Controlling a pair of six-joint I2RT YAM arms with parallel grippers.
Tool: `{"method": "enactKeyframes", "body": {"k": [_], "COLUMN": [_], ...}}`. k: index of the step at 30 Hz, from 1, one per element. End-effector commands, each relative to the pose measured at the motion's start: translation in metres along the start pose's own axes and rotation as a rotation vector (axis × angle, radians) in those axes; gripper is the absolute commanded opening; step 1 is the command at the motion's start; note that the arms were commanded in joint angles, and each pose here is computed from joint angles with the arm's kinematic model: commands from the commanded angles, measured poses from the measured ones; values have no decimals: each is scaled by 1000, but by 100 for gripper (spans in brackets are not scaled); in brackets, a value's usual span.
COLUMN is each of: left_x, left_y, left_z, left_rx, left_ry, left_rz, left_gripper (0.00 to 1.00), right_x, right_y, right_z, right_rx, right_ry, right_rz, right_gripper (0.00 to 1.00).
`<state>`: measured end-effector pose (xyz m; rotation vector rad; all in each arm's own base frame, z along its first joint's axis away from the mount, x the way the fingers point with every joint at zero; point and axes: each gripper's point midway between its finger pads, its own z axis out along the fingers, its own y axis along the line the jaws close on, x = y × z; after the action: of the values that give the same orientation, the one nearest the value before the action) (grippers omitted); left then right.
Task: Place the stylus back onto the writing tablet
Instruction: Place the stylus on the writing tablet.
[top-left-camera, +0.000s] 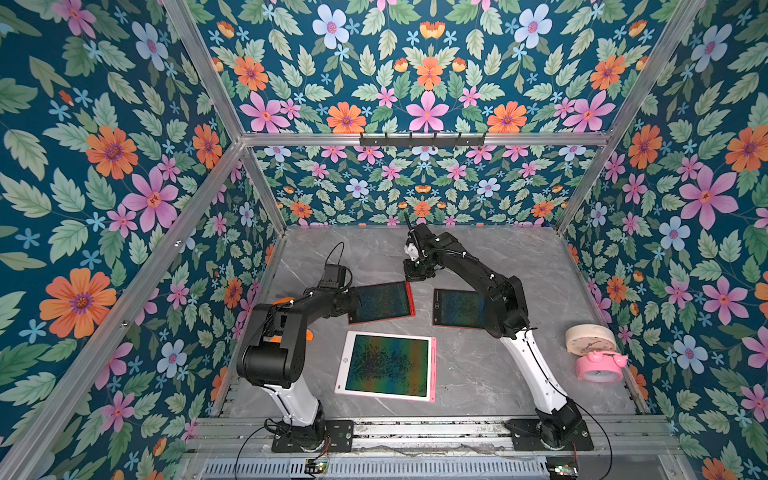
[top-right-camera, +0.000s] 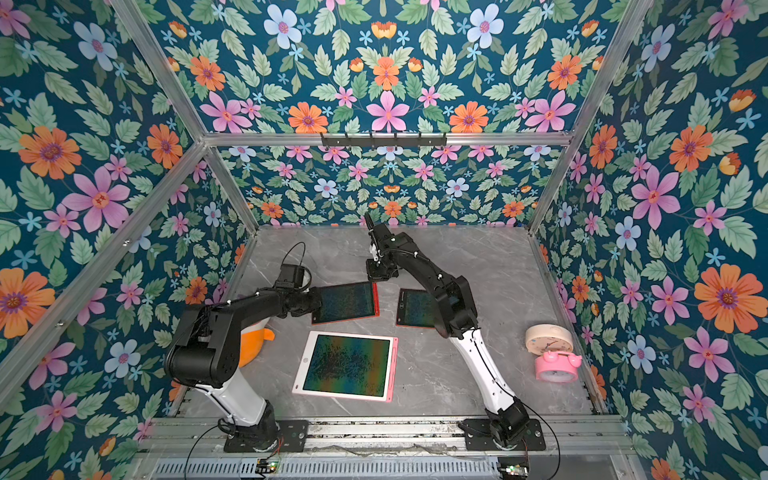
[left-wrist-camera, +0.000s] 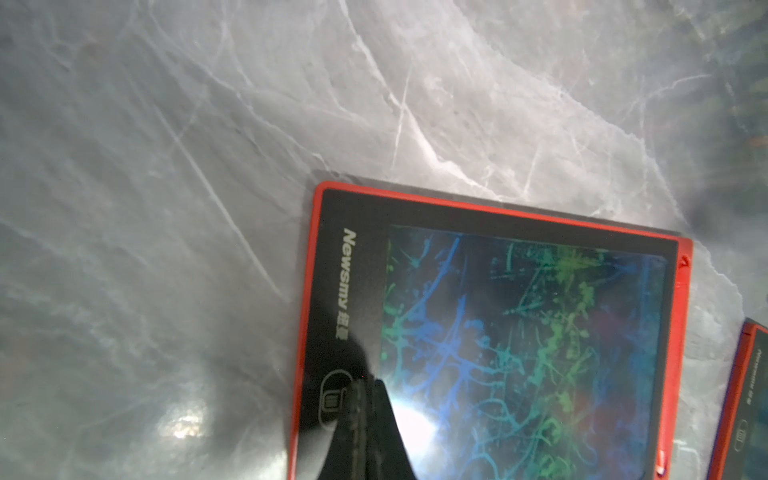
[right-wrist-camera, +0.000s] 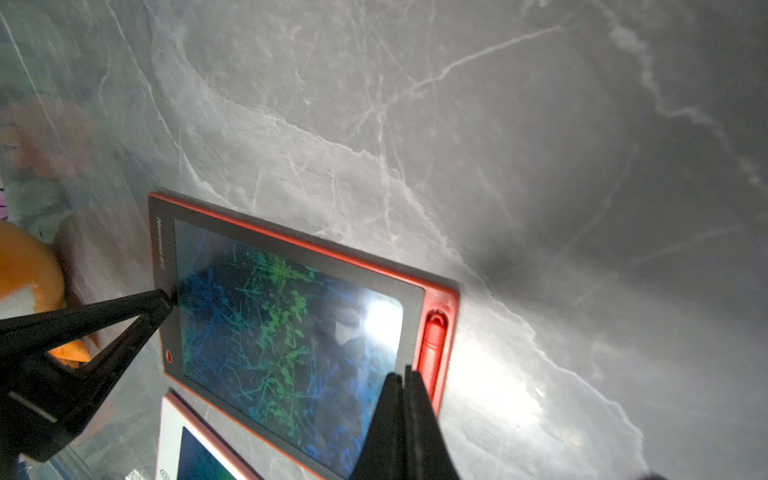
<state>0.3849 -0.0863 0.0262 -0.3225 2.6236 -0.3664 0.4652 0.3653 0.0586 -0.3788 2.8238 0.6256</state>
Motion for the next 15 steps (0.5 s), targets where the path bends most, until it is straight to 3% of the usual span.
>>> {"method": "enactKeyframes", "body": {"k": [1, 11, 15], "left_x": [17, 17, 15], "left_y": [12, 14, 12], "left_z": [3, 5, 3], "left_rx": [-51, -59, -52], "left_ry": [65, 72, 65], "left_rz": [-16, -11, -17], "left_gripper": [1, 1, 2], "right_x": [8, 23, 21], "right_y": [-2, -25, -22], "right_z": [7, 26, 16], "right_rx": [-1, 92, 89], "right_ry": [40, 103, 94], "right_rz": [19, 43, 37], "right_gripper": [7, 6, 6]}}
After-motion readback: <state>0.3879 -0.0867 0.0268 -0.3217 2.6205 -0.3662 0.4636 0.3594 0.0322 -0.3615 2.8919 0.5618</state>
